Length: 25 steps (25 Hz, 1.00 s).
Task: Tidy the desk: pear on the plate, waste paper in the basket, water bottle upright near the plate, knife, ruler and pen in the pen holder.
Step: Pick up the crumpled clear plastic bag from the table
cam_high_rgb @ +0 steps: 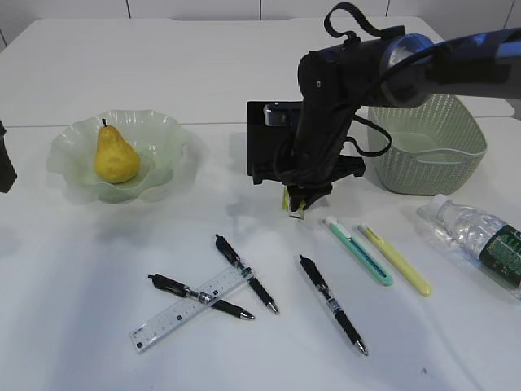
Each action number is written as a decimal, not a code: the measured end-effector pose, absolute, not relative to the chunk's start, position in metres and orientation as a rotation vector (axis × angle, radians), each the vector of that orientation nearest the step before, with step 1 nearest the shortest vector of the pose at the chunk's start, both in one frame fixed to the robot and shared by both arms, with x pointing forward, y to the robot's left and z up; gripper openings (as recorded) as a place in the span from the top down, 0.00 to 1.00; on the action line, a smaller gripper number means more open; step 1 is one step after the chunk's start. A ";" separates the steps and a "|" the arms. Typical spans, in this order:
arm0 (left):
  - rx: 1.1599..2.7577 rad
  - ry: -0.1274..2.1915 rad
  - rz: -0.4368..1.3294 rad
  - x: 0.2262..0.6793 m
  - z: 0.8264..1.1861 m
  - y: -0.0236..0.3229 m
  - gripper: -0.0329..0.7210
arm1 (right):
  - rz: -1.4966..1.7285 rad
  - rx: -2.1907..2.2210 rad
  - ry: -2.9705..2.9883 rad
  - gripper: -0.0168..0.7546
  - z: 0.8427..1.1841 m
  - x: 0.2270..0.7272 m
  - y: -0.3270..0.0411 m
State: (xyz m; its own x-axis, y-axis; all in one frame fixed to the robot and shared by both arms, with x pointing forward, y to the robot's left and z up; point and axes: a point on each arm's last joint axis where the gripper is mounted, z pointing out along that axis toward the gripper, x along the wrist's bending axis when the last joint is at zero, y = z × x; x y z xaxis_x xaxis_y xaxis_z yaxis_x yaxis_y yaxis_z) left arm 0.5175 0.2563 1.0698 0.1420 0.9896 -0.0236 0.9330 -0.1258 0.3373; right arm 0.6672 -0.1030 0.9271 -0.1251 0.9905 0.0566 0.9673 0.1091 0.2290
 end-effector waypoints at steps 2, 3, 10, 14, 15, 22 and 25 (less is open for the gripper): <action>2.151 1.872 0.299 0.517 1.070 0.256 0.22 | 0.324 1.997 2.252 0.87 0.931 0.667 -0.103; 2.151 1.872 0.299 0.517 1.070 0.256 0.22 | 0.325 1.996 2.252 0.87 0.934 0.666 -0.104; 2.151 1.872 0.299 0.517 1.070 0.256 0.23 | 0.369 1.965 2.232 0.87 0.957 0.664 -0.106; 2.151 1.872 0.299 0.517 1.070 0.256 0.23 | 0.379 1.938 2.220 0.87 0.972 0.661 -0.109; 2.151 1.872 0.299 0.517 1.070 0.256 0.23 | 0.373 1.927 2.218 0.87 0.975 0.661 -0.110; 2.151 1.872 0.299 0.517 1.070 0.256 0.23 | 0.392 1.873 2.166 0.87 1.001 0.660 -0.124; 2.151 1.872 0.299 0.517 1.070 0.256 0.23 | 0.414 1.898 2.117 0.87 1.013 0.665 -0.139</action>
